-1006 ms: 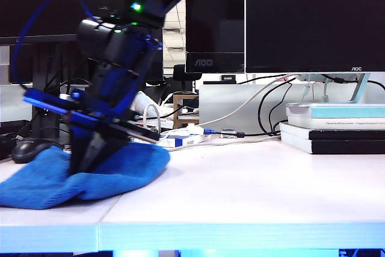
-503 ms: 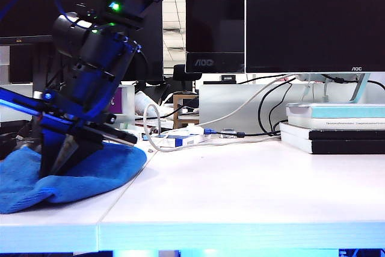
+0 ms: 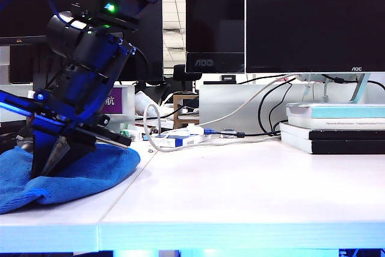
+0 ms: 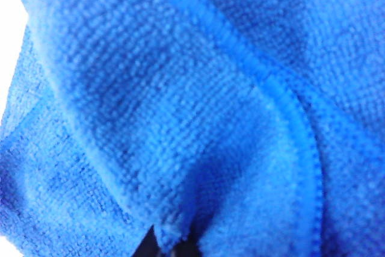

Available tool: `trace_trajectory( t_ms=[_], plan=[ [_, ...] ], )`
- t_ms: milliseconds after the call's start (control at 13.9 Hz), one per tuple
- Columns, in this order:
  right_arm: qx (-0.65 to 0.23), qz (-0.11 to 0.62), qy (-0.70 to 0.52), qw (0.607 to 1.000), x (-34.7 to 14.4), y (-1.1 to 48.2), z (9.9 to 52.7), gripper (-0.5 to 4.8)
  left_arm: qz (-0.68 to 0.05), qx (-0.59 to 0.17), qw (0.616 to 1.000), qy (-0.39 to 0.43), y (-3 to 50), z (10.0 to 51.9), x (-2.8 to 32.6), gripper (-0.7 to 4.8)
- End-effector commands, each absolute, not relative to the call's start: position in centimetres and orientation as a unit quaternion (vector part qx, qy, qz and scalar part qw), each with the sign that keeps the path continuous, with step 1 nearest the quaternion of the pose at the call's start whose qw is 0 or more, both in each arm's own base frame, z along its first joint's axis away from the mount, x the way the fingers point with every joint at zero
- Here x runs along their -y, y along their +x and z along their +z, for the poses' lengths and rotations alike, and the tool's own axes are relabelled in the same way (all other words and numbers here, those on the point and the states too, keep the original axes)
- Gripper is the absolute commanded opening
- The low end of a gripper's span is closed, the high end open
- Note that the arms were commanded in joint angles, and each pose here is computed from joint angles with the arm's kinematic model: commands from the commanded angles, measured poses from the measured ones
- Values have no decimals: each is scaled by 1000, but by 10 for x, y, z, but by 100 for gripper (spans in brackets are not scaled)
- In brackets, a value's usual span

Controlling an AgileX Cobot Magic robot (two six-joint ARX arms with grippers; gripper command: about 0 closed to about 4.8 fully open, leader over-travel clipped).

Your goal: Wipe the table from right to left using the rag.

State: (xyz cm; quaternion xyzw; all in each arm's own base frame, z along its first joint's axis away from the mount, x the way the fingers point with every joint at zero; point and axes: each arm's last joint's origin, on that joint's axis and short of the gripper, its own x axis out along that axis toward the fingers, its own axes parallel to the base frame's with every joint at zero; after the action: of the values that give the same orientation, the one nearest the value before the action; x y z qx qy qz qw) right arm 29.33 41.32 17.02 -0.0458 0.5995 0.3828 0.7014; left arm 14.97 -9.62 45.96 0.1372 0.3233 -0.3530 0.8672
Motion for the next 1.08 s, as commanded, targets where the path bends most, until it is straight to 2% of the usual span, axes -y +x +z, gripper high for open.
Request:
trace_trajectory(
  t_ms=[72,216,575,719,1078],
  plan=[
    [-620,371,-61,689,-413,288,158,-1,-298,-380,868,114,158,439,94,-5],
    [-623,369,-63,687,-412,288,158,-1,-269,-404,870,86,165,428,91,-5],
    [-619,378,-75,684,-412,287,158,-1,-158,-464,872,14,193,390,55,-5],
    [-617,383,-82,683,-412,287,158,-1,-174,-466,867,-35,204,374,42,-5],
    [-630,370,-52,680,-411,289,159,-1,-170,-493,844,-123,220,301,10,-5]
  ],
)
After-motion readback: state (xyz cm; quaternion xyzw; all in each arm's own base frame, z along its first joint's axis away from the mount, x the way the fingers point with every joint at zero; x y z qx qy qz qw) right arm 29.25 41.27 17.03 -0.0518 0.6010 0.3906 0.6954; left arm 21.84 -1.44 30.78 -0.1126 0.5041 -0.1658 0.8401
